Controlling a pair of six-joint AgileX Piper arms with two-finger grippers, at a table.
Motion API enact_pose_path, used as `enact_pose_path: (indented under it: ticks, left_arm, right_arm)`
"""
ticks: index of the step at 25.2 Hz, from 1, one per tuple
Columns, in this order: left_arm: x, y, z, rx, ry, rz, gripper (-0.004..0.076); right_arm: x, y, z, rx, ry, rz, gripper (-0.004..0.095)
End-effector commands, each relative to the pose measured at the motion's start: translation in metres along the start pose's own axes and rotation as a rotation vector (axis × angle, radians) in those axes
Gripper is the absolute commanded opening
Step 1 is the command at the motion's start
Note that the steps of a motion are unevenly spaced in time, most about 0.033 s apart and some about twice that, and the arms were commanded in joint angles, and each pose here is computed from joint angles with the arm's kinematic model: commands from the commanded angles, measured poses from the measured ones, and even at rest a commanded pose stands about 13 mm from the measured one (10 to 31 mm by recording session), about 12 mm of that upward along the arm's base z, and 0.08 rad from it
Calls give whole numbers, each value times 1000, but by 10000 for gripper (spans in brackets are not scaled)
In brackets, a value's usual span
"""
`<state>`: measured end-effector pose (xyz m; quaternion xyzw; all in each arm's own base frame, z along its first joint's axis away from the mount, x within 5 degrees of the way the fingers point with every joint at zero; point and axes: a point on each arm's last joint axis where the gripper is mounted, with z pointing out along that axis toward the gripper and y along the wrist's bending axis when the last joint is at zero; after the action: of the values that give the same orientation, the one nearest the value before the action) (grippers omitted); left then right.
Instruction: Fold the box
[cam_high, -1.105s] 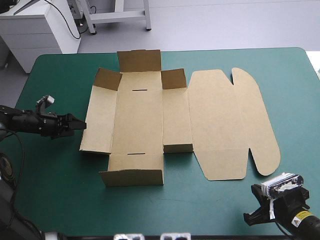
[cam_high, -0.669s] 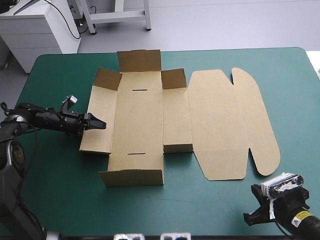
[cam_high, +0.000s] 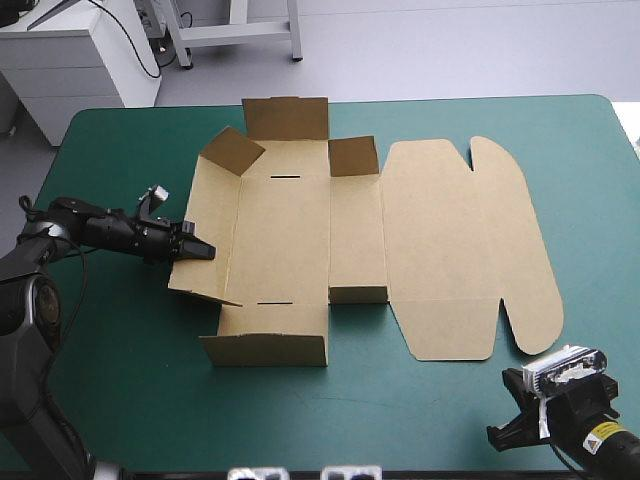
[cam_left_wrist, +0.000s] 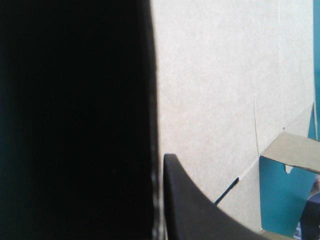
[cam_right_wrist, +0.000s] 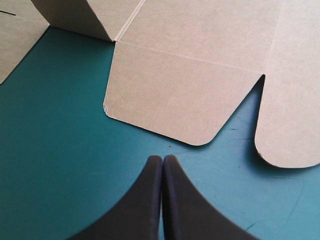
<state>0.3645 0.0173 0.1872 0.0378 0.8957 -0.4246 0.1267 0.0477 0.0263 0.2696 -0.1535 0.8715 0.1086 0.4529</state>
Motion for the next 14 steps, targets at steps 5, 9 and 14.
enact_pose_path:
  ticks: [5,9,14]
  left_arm:
    - [-49,-153,-19,-154,34,573,-8]
    - [-62,-216,-25,-290,-7,837,-8]
    - [-64,-288,-32,-441,-146,1107,-8]
  right_arm:
    - [-12,-1,-4,9,-74,3,-20]
    - [-12,-1,-4,9,-74,3,-20]
    - [-12,-1,-4,9,-74,3,-20]
